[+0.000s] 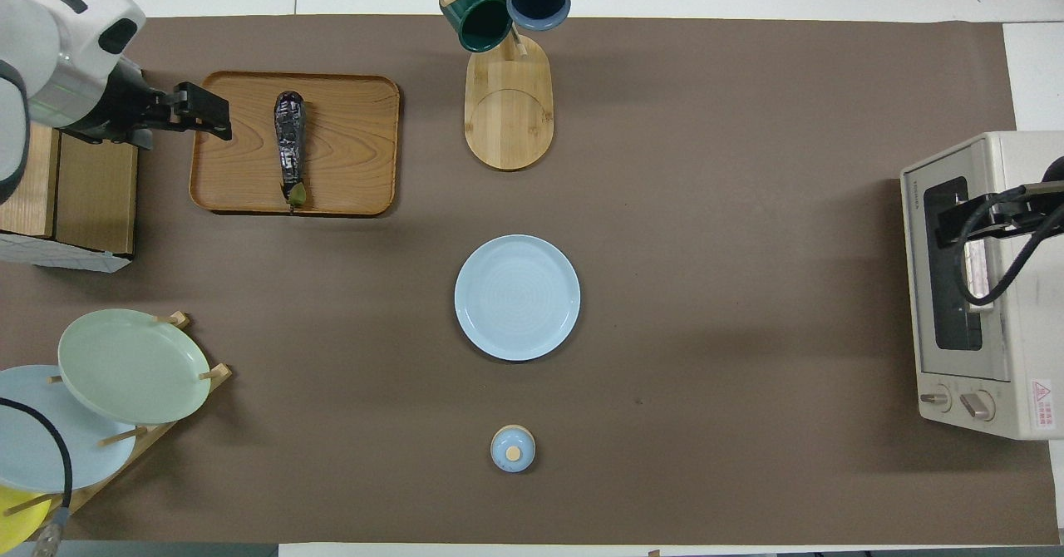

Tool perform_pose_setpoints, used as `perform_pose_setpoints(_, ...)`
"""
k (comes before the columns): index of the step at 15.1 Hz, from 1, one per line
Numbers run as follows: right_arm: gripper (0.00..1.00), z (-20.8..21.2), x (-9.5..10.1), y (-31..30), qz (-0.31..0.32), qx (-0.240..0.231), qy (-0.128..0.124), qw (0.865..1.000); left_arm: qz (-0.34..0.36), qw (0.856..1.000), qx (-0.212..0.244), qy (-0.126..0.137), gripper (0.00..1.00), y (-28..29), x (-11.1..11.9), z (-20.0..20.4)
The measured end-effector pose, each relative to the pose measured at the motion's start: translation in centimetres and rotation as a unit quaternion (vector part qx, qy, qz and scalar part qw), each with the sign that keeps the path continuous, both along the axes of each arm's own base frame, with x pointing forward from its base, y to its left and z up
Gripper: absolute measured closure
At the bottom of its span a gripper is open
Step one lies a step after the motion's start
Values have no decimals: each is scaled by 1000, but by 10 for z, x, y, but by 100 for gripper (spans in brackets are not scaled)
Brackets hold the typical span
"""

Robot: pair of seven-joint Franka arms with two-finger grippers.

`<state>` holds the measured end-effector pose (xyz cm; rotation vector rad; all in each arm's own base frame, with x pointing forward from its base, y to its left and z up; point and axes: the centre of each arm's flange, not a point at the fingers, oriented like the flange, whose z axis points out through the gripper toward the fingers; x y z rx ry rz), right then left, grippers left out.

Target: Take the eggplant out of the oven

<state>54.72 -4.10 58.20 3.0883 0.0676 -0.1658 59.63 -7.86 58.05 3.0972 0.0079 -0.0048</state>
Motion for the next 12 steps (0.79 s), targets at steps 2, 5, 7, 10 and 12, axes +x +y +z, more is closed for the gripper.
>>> perform_pose_setpoints(2, 0, 0, 0, 0, 0, 0, 0, 1000, -1, 1000, 4, 7, 0, -2, -23, 4)
perform_pose_setpoints(5, 0, 0, 0, 0, 0, 0, 0, 1000, 2, 1000, 10, 20, 0, -2, -53, -1)
perform_pose_setpoints(7, 0, 0, 0, 0, 0, 0, 0, 1000, 3, 999, 13, 30, 0, -1, -66, -8)
perform_pose_setpoints(10, 0, 0, 0, 0, 0, 0, 0, 1000, -1, 999, 14, 32, 0, -5, -70, -10)
perform_pose_setpoints(12, 0, 0, 0, 0, 0, 0, 0, 1000, -7, 999, 13, 29, 0, -11, -71, -4)
